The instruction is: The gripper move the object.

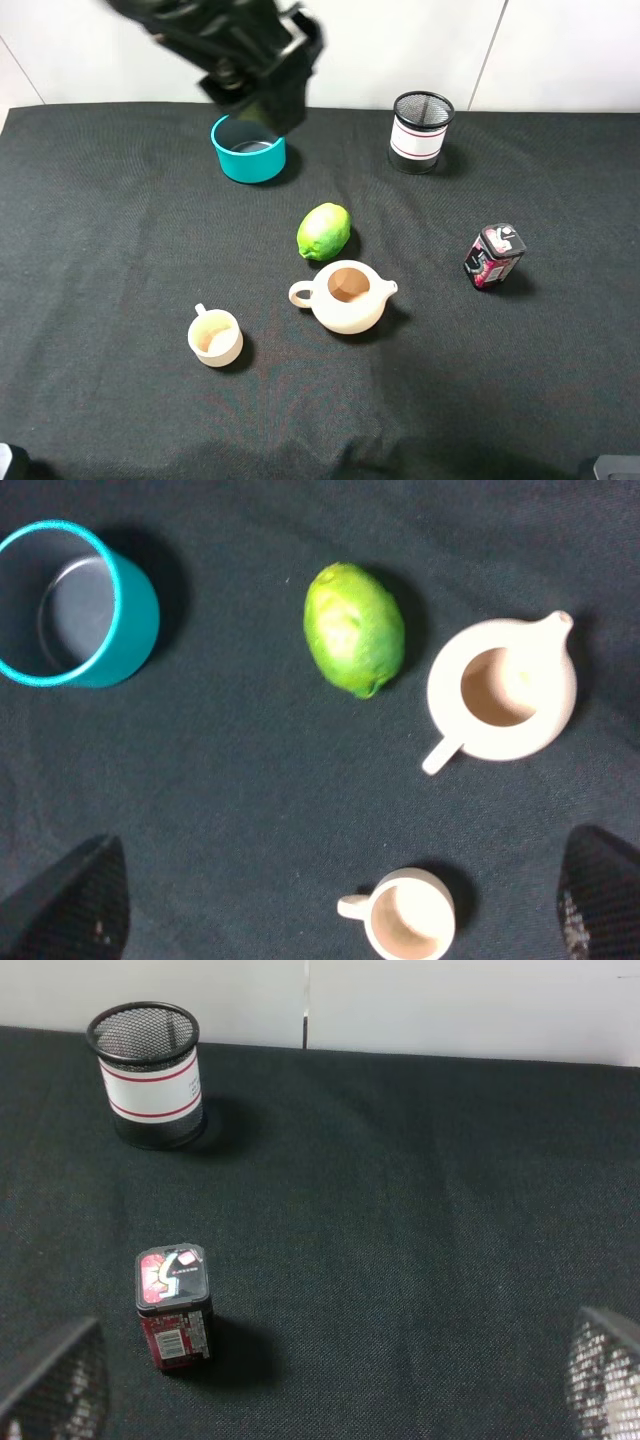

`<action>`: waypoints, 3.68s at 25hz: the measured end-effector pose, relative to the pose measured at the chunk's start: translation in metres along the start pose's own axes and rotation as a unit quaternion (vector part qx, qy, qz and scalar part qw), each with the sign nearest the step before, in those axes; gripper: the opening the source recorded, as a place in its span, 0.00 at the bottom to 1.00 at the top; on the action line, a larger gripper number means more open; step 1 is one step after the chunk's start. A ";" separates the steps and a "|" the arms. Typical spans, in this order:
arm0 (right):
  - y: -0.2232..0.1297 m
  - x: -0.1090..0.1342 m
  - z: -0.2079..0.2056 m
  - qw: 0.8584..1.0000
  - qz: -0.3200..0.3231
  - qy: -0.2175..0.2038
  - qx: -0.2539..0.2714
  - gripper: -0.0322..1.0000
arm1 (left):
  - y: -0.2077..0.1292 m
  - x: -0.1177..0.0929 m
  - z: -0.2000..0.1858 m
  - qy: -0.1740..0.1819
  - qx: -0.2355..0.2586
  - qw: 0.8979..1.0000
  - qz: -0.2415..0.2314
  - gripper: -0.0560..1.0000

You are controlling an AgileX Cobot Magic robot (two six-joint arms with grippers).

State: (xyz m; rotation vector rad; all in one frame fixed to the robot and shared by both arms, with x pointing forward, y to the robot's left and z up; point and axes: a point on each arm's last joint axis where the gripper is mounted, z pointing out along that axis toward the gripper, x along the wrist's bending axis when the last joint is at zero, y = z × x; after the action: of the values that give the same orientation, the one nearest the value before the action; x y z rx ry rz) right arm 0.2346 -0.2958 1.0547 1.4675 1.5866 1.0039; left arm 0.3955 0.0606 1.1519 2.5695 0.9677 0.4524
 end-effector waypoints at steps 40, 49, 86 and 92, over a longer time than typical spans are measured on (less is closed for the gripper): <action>0.000 0.000 0.000 1.000 0.000 0.000 0.000 0.70 | -0.234 0.061 -0.016 0.046 -0.096 0.989 -0.104 0.97; 0.000 0.000 0.000 1.000 0.000 0.000 0.000 0.70 | -0.270 0.055 -0.010 0.069 -0.160 0.973 -0.151 0.97; 0.000 0.000 0.000 1.000 0.000 0.000 0.000 0.70 | -0.312 0.024 -0.027 0.172 -0.189 0.933 -0.251 0.97; 0.000 0.000 0.000 1.000 0.000 0.000 0.000 0.70 | -0.315 0.023 -0.027 0.179 -0.188 0.933 -0.248 0.97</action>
State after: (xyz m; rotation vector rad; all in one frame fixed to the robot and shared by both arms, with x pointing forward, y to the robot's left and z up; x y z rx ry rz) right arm 0.2346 -0.2958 1.0547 1.4677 1.5868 1.0045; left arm 0.2232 0.3030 1.0433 1.8461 1.4391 0.8748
